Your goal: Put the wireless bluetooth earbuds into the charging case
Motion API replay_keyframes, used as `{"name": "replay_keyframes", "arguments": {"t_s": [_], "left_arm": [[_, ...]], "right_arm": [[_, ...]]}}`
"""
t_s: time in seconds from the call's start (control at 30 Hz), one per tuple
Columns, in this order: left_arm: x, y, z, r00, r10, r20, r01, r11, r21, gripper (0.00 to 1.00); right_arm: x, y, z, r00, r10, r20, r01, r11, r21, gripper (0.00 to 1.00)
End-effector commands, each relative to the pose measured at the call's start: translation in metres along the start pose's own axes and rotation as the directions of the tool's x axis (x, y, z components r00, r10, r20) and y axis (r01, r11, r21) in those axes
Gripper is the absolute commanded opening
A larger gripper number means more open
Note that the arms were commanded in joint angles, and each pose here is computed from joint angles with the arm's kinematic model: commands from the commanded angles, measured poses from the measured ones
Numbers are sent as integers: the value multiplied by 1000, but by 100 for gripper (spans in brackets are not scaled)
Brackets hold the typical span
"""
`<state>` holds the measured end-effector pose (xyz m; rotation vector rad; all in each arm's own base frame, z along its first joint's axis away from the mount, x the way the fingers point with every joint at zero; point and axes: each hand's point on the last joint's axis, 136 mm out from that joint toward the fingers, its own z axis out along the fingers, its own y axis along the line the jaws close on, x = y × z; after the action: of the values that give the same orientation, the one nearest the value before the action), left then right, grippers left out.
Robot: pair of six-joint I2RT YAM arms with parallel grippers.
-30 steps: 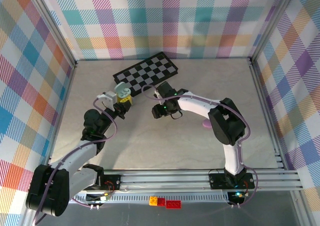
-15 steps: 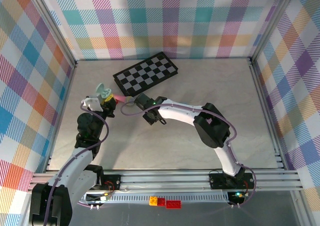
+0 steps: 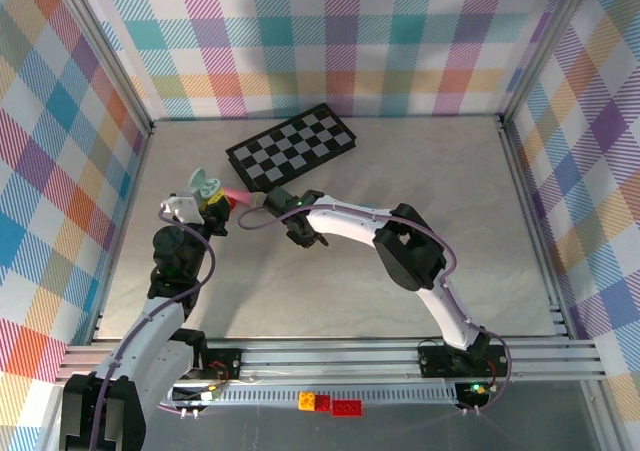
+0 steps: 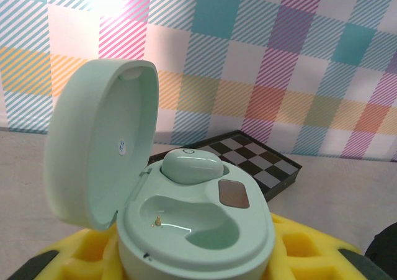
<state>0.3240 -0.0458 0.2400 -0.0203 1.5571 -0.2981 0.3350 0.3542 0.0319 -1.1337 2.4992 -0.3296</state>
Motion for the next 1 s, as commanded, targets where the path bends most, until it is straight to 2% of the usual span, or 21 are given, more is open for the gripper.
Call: {"name": "replay_keyframes", "arguments": {"t_s": [0.0,0.73,0.97], "left_arm": [[-8,-3,-2,1000,-6,25,5,1000,21,36],[-8,-9,0,1000,-12,22,11,998,62,36],[-7,-10,0,1000,-12,22,11,998,69,37]], "right_arm": [[4,-3,3,999,-16,-36,16,1000,25,39],[11,-16,10,997,-6,-77,9,999,49,30],[15,-10,19,995,-15,-96,18,999,29,23]]}}
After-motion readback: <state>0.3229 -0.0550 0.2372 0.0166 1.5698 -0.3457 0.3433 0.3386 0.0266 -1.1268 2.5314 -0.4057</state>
